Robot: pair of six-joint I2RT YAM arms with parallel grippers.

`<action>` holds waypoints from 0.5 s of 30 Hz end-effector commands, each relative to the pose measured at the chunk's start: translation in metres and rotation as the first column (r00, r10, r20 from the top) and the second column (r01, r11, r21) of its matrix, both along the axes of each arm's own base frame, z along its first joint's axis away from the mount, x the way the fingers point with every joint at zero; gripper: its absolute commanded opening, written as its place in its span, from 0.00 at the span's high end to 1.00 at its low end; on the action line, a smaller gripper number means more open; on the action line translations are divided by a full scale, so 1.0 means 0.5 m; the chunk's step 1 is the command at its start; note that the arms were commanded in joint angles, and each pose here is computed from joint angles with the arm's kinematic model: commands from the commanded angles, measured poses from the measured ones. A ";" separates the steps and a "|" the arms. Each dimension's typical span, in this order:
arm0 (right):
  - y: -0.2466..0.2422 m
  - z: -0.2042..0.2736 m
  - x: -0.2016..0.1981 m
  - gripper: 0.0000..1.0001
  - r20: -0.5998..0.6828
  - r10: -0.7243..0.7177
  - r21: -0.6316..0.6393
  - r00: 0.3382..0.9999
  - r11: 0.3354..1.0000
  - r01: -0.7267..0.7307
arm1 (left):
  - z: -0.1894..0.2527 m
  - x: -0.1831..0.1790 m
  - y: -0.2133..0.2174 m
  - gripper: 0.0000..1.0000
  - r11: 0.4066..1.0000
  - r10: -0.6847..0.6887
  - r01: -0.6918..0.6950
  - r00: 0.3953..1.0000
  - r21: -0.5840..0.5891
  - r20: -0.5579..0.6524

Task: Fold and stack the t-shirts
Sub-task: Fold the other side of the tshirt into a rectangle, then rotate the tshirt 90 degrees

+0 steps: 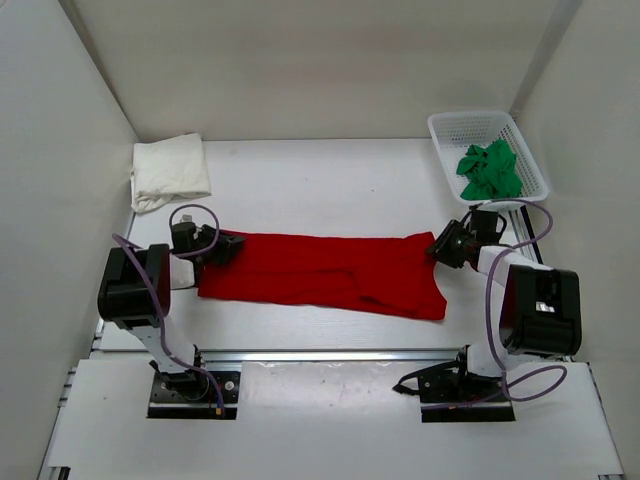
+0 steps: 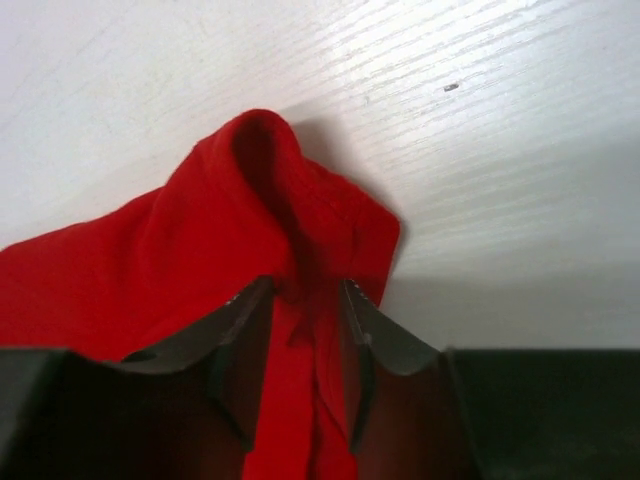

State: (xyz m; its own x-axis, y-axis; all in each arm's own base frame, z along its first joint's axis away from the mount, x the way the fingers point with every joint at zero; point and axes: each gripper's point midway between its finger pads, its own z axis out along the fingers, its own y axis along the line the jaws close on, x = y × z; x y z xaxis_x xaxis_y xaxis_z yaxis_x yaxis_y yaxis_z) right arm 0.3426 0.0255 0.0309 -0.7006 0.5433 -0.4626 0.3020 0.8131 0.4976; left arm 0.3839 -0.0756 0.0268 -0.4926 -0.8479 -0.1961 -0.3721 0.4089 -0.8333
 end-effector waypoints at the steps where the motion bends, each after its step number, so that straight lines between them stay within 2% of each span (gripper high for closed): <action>1: -0.006 0.108 0.039 0.68 0.138 0.004 -0.052 0.990 0.999 0.003 | 0.111 0.018 -0.006 0.62 1.000 0.004 -0.003 0.988 -0.004 0.153; 4: 0.030 0.146 0.024 0.65 0.172 0.051 -0.121 0.984 0.992 -0.030 | 0.190 0.015 -0.034 0.59 0.997 -0.061 0.045 0.966 0.067 0.250; 5: 0.036 0.152 0.017 0.66 0.180 0.056 -0.131 0.982 0.991 -0.032 | 0.218 0.003 -0.075 0.58 0.991 -0.121 0.100 0.955 0.089 0.270; 8: 0.123 0.128 -0.019 0.78 0.169 0.165 -0.134 0.972 0.981 -0.143 | 0.230 -0.038 -0.135 0.55 0.957 -0.259 0.207 0.927 0.203 0.270; 10: 0.183 0.080 -0.059 0.86 0.133 0.243 -0.107 0.961 0.967 -0.230 | 0.214 -0.078 -0.166 0.56 0.940 -0.322 0.276 0.912 0.199 0.256; 13: 0.223 0.016 -0.084 0.98 0.051 0.304 -0.092 0.951 0.950 -0.298 | 0.175 -0.148 -0.204 0.54 0.906 -0.406 0.359 0.886 0.224 0.223; 15: 0.235 -0.022 -0.082 1.00 -0.011 0.325 -0.080 0.946 0.942 -0.325 | 0.140 -0.197 -0.228 0.54 0.875 -0.467 0.421 0.865 0.240 0.185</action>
State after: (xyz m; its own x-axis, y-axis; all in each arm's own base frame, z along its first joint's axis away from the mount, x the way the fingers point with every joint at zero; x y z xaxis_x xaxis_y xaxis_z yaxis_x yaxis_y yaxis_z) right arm 0.2984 0.1408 0.0412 -0.8103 0.2519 -0.5292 -0.0099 0.8969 0.4420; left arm 0.3217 -0.1832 0.1370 -0.6469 -0.5808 -0.4942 0.1048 0.5742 -0.8120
